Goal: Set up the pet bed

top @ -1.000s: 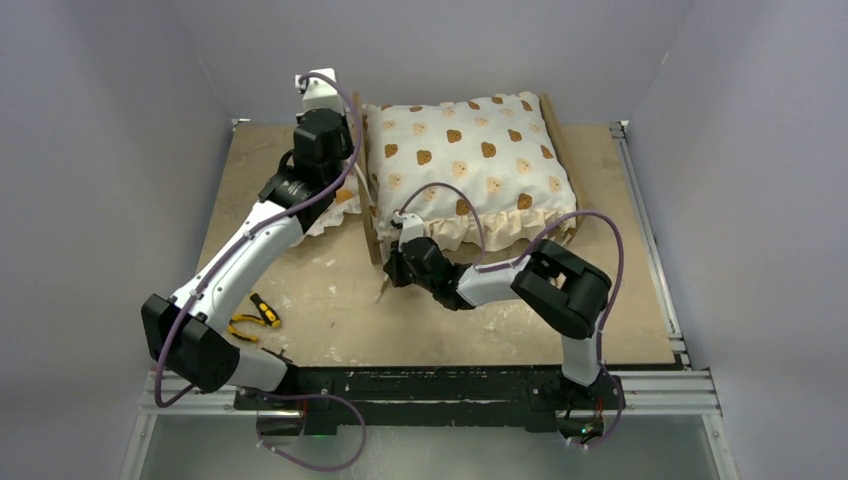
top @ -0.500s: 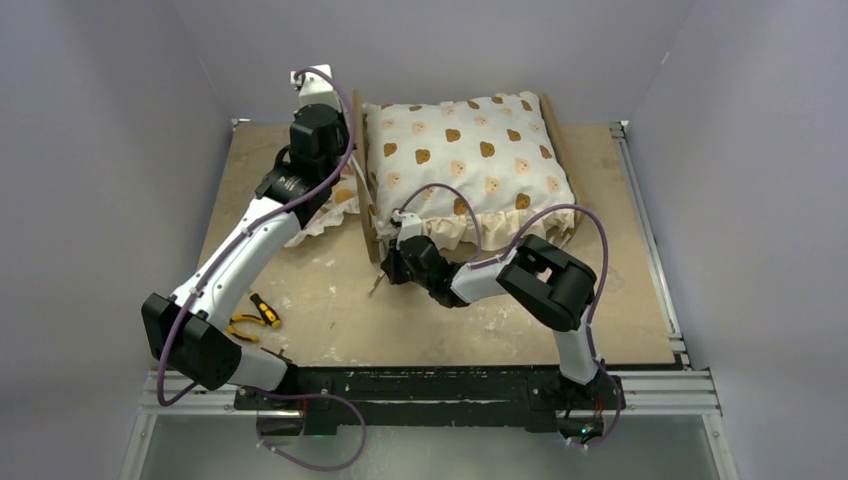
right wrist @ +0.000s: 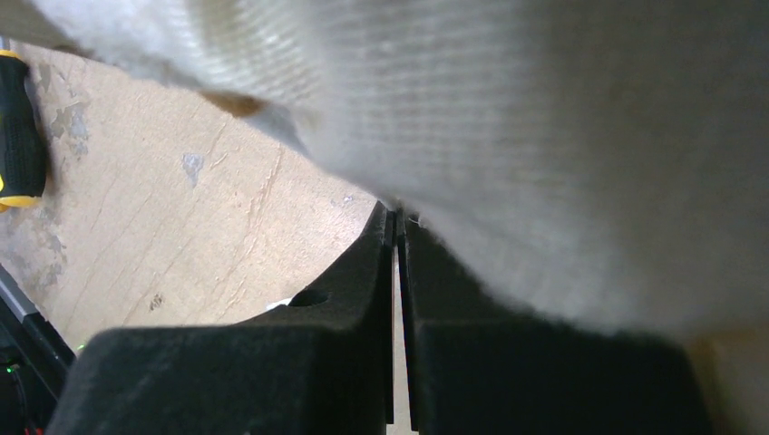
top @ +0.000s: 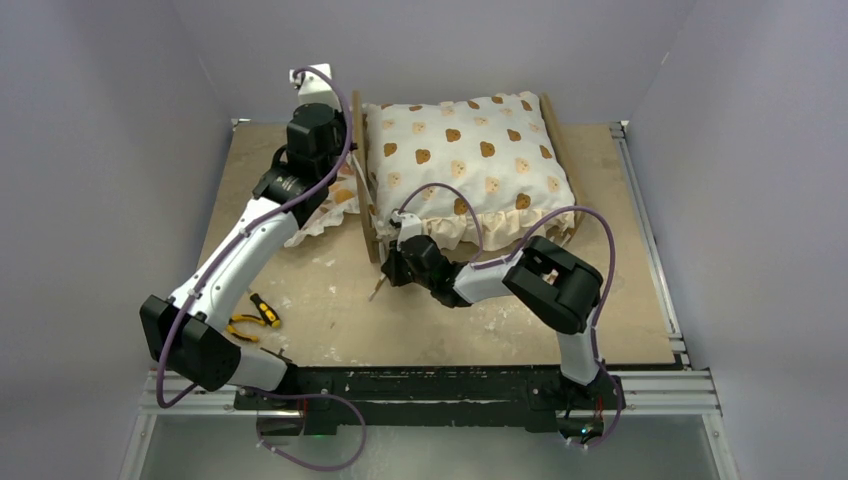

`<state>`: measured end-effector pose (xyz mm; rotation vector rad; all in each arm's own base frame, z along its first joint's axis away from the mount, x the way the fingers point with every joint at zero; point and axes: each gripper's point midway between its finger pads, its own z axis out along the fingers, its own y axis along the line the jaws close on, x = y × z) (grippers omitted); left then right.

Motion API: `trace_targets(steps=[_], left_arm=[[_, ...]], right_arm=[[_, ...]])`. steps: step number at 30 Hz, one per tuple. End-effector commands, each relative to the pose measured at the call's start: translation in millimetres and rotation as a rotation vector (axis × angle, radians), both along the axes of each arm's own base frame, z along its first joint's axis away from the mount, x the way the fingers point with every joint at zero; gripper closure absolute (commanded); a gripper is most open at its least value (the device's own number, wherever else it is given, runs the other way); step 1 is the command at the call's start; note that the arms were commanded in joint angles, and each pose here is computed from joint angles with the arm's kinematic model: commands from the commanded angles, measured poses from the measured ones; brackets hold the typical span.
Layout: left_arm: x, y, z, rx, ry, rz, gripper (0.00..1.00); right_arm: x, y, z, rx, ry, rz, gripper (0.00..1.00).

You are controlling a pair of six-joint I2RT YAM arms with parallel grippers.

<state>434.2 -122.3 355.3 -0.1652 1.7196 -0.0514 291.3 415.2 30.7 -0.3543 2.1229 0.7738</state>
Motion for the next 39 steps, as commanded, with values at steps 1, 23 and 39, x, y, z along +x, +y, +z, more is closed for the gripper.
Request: trace_targets(steps=[1,23,39], left_arm=[[-14.1,-4.0,37.8,-0.106,-0.107,-0.071,1.00],[-152.8,-71.7,-145.8,-0.420,0.365,-0.478,0.98],[-213.3,-19.4,-286.2,-0.453,0.605,-0.213,0.43]], right_arm=[[-10.6,-1.7,6.7,-0.015,0.007,0.044,1.00],[-16.9,-84.6,118.0,0.031,-0.205,-0.113,0.22],[1.3,-50.7,86.0,0.154,-0.181,-0.092,0.43]])
